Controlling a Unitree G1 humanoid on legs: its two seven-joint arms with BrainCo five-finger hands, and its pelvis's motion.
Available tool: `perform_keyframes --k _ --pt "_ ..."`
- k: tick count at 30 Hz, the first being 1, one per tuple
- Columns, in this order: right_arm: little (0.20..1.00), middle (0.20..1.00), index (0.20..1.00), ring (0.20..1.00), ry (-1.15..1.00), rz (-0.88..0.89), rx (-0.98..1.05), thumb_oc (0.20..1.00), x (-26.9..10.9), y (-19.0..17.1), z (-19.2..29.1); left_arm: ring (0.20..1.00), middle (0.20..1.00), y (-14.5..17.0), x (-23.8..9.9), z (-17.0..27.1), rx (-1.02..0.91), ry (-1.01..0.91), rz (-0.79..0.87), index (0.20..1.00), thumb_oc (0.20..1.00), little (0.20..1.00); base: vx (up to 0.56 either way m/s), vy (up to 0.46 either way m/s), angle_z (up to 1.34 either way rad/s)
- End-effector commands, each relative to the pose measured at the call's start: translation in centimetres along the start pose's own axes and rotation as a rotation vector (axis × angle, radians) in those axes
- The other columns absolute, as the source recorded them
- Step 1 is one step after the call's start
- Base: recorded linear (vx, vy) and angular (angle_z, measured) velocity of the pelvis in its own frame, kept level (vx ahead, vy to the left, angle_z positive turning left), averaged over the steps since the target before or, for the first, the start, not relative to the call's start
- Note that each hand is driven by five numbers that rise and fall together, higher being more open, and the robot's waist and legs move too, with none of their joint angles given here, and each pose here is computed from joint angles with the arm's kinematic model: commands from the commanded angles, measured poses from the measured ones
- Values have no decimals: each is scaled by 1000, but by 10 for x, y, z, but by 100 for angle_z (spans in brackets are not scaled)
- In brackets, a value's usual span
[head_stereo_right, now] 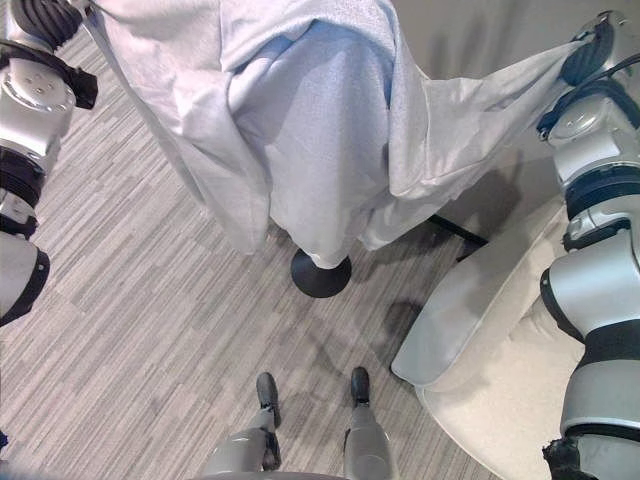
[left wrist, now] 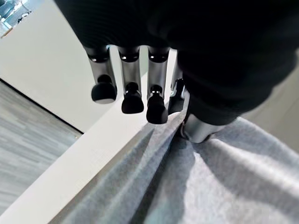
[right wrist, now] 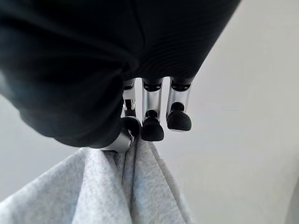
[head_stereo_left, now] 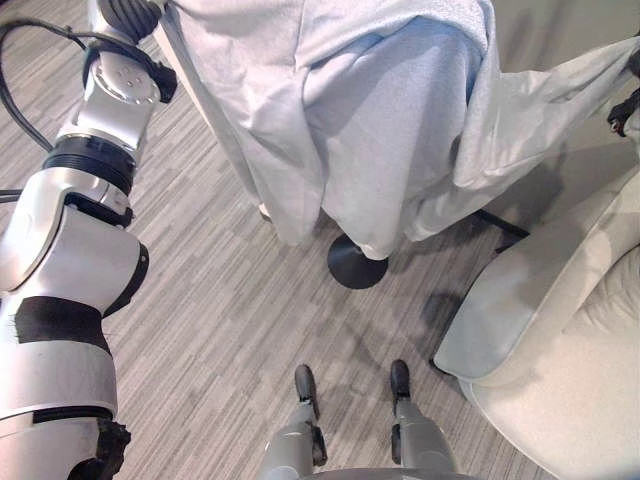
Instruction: Hang the clothes on the sofa on the clothes rack.
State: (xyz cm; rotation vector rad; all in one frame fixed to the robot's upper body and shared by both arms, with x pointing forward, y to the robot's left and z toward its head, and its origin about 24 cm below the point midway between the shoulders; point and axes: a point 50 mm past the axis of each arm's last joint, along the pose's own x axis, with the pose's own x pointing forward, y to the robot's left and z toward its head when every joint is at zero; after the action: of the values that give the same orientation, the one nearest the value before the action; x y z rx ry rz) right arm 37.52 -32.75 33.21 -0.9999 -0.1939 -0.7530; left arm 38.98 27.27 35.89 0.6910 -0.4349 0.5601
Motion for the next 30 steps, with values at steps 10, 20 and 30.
perform_keyframes --k 10,20,30 --pt "200 200 200 200 -139 146 222 200 -39 67 3 200 200 -23 -23 -30 -84 -16 -37 200 200 200 -4 5 -3" --pt "200 200 200 200 -22 290 397 200 -101 134 -33 200 200 -104 -76 -42 -234 -5 -248 200 200 200 0 0 0" --pt "1000 1000 1000 1000 14 292 485 1000 -121 142 -44 1000 1000 -131 -100 -40 -372 24 -324 1000 1000 1000 0 -1 0"
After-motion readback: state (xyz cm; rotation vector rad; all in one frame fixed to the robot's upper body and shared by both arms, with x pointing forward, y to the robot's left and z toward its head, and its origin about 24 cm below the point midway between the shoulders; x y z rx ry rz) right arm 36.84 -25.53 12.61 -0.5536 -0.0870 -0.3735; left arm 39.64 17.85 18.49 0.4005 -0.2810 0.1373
